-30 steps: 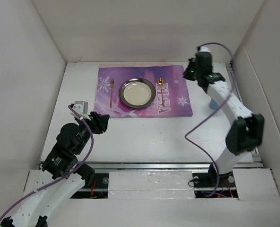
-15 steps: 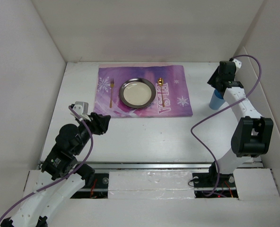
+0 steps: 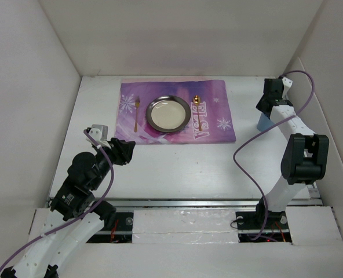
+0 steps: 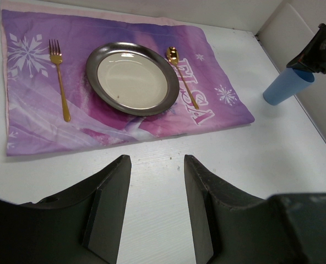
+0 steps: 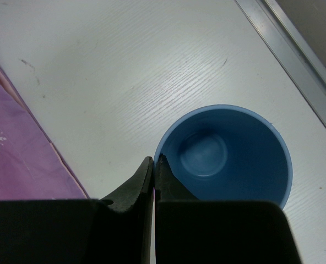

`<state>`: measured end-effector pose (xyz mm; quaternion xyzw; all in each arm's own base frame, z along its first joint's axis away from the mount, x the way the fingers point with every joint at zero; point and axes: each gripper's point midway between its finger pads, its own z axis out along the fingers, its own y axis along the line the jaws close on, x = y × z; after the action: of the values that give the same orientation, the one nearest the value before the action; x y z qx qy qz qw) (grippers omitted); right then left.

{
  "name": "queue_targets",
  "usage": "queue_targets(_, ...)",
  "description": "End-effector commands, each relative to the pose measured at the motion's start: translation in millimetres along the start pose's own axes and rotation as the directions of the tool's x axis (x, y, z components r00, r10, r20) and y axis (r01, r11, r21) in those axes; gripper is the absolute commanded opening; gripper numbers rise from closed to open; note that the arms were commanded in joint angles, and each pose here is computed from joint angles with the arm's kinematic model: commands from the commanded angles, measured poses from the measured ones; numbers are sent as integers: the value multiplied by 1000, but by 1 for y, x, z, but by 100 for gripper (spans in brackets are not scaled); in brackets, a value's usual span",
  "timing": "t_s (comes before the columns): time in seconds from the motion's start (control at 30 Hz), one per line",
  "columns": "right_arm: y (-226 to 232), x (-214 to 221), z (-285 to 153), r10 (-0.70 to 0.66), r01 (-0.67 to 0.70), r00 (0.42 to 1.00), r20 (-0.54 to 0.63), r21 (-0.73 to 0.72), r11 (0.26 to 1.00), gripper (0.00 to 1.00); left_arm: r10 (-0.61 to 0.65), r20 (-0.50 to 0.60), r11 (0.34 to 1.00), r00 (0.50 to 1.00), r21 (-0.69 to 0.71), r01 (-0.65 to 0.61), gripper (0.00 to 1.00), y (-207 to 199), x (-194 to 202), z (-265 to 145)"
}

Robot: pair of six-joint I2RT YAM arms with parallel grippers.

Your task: Set the dinner table for one person

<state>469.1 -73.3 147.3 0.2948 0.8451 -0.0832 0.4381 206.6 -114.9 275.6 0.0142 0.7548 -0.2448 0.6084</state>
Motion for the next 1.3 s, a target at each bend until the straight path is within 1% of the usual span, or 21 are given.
queue_targets(0.0, 35, -27, -26, -51, 56, 990, 131, -35, 998, 0, 0, 27, 1000, 1000, -5, 0, 40, 0, -6, 5)
queue_targets(0.03, 46, -37, -37, -66, 77, 985, 161, -60, 995, 0, 1, 21, 1000, 1000, -6, -1, 40, 0, -5, 5)
queue_targets(0.07, 65, -56, -50, -67, 90, 977, 205, -106, 990, 0, 4, 24, 1000, 1000, -5, -3, 40, 0, -6, 6)
queue_targets(0.1, 75, -58, -57, -115, 139, 974, 193, -115, 984, 0, 3, 27, 1000, 1000, -9, -3, 40, 1, -6, 6)
queue_targets(0.13, 95, -47, -53, -162, 184, 973, 164, -131, 974, 0, 4, 26, 1000, 1000, -11, -3, 40, 1, -6, 7)
queue_targets(0.17, 117, -73, -66, -147, 183, 967, 206, -165, 969, 0, 5, 16, 1000, 1000, -15, -5, 40, 2, -4, 8)
queue_targets(0.23, 145, -67, -68, -218, 256, 956, 195, -201, 945, 0, 5, 7, 1000, 1000, -16, -5, 40, 2, -3, 8)
queue_targets(0.27, 158, -52, -51, -257, 287, 953, 163, -201, 937, 0, 5, 8, 1000, 1000, -15, -5, 40, 1, -3, 8)
queue_targets(0.3, 173, -66, -59, -262, 300, 947, 184, -220, 928, 0, 4, 14, 1000, 1000, -22, -4, 40, 3, -4, 8)
queue_targets(0.33, 184, -67, -58, -279, 320, 941, 192, -231, 919, 0, 2, 25, 1000, 1000, -24, -1, 40, 3, -6, 7)
queue_targets(0.37, 196, -51, -42, -317, 350, 933, 167, -233, 907, 0, 3, 20, 1000, 1000, -29, -2, 40, 4, -5, 7)
queue_targets(0.4, 213, -67, -53, -312, 358, 928, 202, -259, 897, 0, 2, 17, 999, 1000, -32, -1, 40, 5, -4, 7)
queue_targets(0.47, 226, -71, -44, -319, 367, 925, 206, -265, 892, 0, 0, 14, 1000, 1000, -30, 0, 40, 4, -3, 7)
queue_targets(0.5, 242, -69, -42, -327, 378, 922, 209, -293, 878, 0, 2, 17, 999, 1000, -34, -1, 40, 5, -4, 7)
queue_targets(0.63, 262, -70, -29, -315, 379, 920, 232, -326, 866, 0, 1, 17, 999, 1000, -41, 0, 40, 6, -4, 8)
queue_targets(0.73, 276, -70, -24, -294, 374, 921, 256, -366, 852, 0, 2, 26, 999, 1000, -39, -1, 40, 6, -6, 8)
queue_targets(0.8, 285, -73, -25, -274, 369, 921, 276, -398, 840, 0, 5, 13, 999, 1000, -44, -4, 40, 7, -3, 10)
queue_targets(0.83, 287, -65, -16, -283, 372, 921, 267, -396, 840, 0, 3, 10, 999, 1000, -45, -3, 40, 7, -2, 9)
queue_targets(0.87, 290, -70, -18, -271, 368, 922, 277, -403, 838, 0, 3, 13, 999, 1000, -44, -2, 40, 6, -3, 9)
queue_targets(0.9, 296, -62, -19, -279, 372, 923, 266, -420, 828, 0, 4, 13, 999, 1000, -42, -4, 40, 6, -3, 9)
queue_targets(1.27, 302, -23, 21, -319, 386, 921, 223, -417, 823, 0, 4, 6, 999, 1000, -51, -4, 40, 7, -2, 11)
